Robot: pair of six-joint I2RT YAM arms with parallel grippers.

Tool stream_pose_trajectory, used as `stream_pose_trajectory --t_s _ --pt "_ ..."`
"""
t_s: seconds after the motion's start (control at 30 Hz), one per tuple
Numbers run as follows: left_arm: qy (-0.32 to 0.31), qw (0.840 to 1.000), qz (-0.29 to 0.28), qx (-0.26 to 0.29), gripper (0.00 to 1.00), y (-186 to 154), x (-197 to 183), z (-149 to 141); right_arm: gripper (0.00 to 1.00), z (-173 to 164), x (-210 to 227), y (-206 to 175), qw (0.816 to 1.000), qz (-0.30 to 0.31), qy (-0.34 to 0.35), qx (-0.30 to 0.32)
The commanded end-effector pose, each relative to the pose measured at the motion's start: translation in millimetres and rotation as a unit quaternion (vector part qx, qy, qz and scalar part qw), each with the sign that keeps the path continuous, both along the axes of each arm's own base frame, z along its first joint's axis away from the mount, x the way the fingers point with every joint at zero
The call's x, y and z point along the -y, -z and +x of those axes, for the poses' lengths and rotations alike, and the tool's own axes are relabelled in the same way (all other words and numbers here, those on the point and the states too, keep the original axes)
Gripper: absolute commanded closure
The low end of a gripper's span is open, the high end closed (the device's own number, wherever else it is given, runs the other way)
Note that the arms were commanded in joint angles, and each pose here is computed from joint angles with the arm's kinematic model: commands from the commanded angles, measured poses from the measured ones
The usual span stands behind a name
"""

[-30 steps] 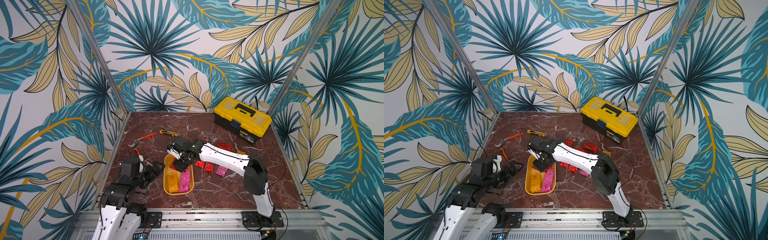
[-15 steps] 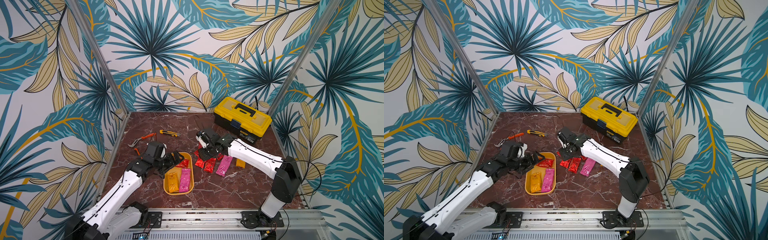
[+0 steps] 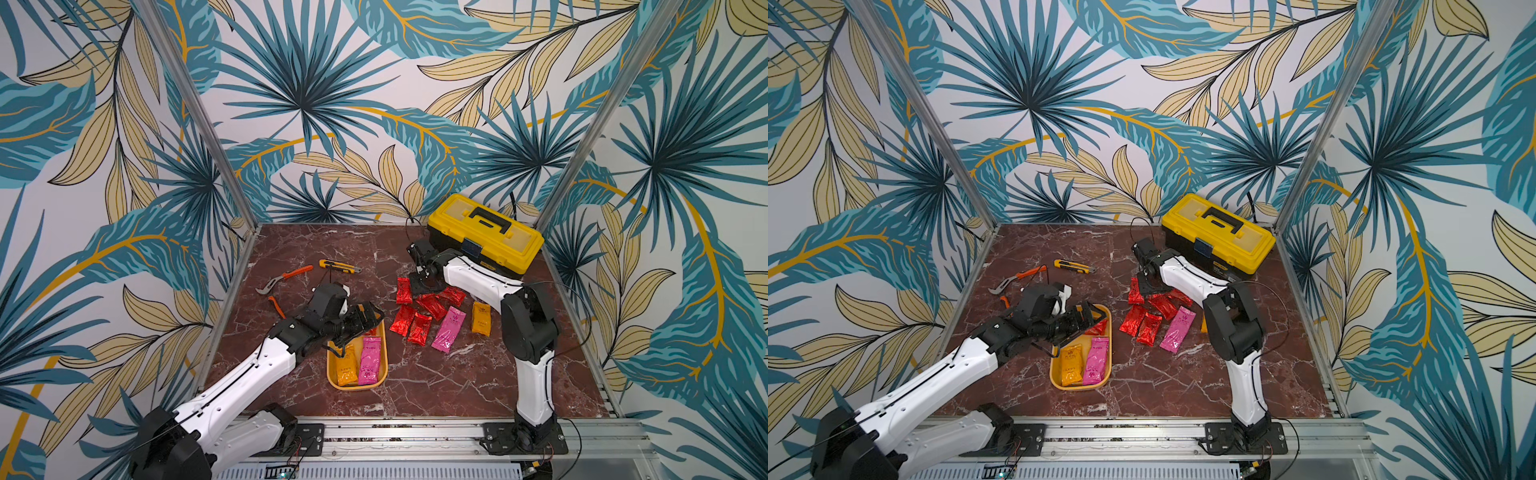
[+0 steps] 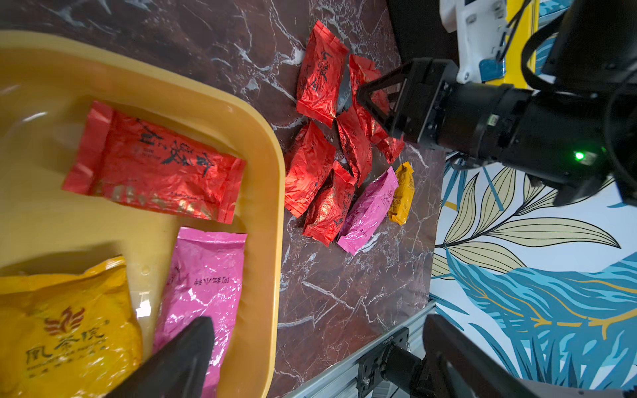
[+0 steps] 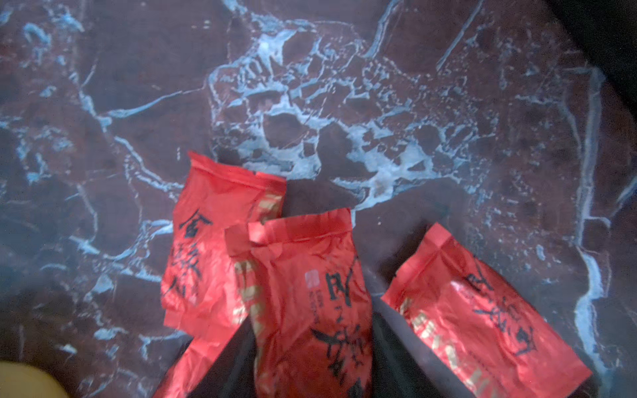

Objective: Take the tea bags out of the storage box
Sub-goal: Place the tea bag at the center of the board.

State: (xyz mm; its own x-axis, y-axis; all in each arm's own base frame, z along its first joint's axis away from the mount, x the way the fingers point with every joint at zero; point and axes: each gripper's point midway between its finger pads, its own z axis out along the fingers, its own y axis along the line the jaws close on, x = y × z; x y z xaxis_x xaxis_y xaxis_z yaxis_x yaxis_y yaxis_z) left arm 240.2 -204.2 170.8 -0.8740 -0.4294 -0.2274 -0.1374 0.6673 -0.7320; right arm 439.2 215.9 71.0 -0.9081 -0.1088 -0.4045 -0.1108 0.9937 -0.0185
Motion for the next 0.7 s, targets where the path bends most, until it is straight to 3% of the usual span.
stream_pose_trajectory --t_s 0.0,0.3,0.67 --pt "-0.02 1.0 0.008 -0.004 0.0 9.7 -11.9 -8.6 0.48 15.2 6.8 -4.0 0.999 0.002 0.033 0.016" --pt "-0.036 0.999 0.031 -0.002 0.0 12.1 -28.9 -18.5 0.46 22.8 9.9 4.3 0.999 0.001 0.041 0.012" --pt "-0.034 0.988 0.152 0.0 0.0 3.8 -69.6 -34.3 0.37 23.5 11.2 1.8 0.999 0.001 0.038 0.014"
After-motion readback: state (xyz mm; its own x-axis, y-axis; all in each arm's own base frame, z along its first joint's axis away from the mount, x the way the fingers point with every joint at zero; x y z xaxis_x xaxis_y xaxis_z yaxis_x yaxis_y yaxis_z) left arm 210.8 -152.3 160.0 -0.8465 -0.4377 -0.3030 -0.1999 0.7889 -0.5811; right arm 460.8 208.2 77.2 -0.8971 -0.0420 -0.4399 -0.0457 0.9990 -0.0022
